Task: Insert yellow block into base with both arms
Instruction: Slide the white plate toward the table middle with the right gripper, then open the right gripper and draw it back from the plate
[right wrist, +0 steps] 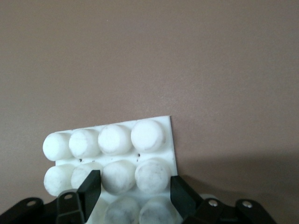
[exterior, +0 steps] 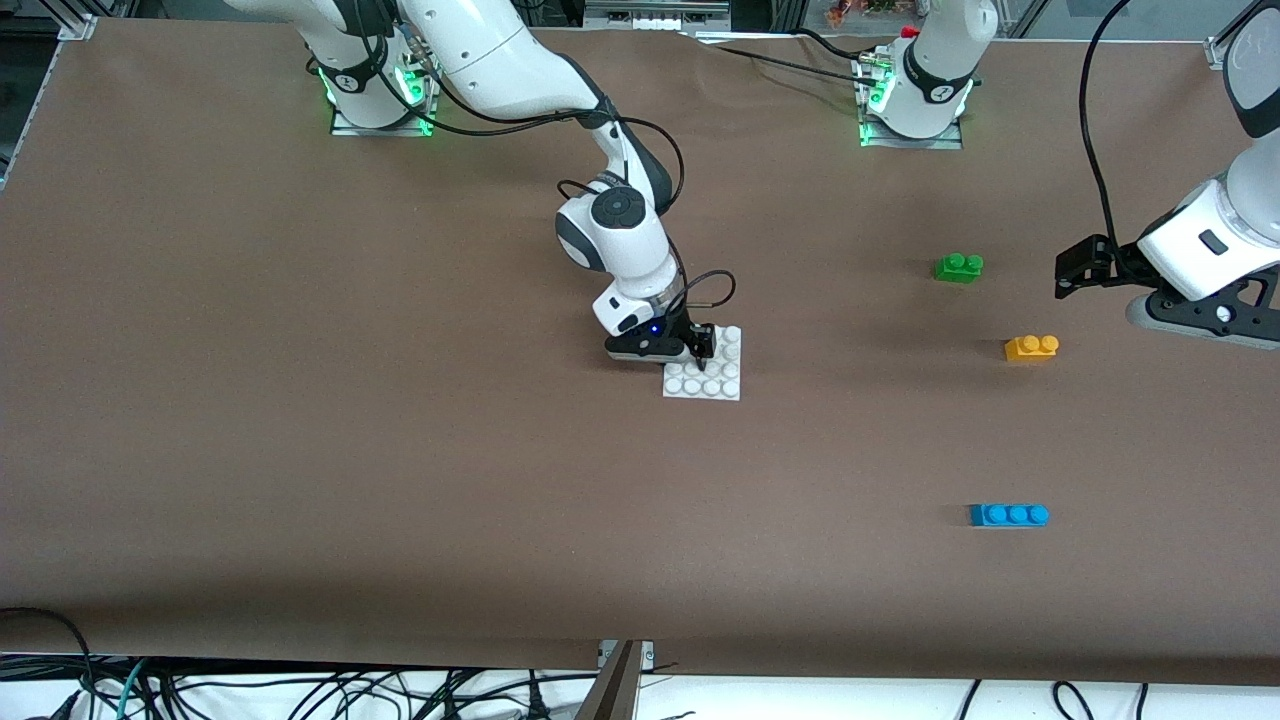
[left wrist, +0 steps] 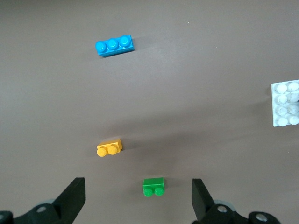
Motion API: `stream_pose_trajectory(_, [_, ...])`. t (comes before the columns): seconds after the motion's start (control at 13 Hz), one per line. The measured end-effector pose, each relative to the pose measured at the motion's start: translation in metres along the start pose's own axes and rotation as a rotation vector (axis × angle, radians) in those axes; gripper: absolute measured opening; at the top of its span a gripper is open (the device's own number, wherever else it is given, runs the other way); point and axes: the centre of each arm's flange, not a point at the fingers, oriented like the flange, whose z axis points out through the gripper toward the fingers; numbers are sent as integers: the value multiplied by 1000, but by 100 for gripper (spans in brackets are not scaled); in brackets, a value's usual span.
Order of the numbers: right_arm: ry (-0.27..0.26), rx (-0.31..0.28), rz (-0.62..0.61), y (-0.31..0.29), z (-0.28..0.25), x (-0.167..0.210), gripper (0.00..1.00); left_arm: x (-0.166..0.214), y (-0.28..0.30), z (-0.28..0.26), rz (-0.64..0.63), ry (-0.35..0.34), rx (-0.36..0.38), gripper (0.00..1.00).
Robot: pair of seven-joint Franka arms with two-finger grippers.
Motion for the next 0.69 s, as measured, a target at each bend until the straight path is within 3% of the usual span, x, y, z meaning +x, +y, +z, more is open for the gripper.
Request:
stream_pose_trajectory(0.31, [40,-29,41,7,-14,49,75,0,0,0,0,0,0,100])
stream_pose_trajectory(0.54, [18,-82,87,2,-52,98,99,0,0,0,0,0,0,100])
stream_pose_trajectory(0.69, [-1,-118,96,10,-83,133,100,0,0,0,0,0,0,100])
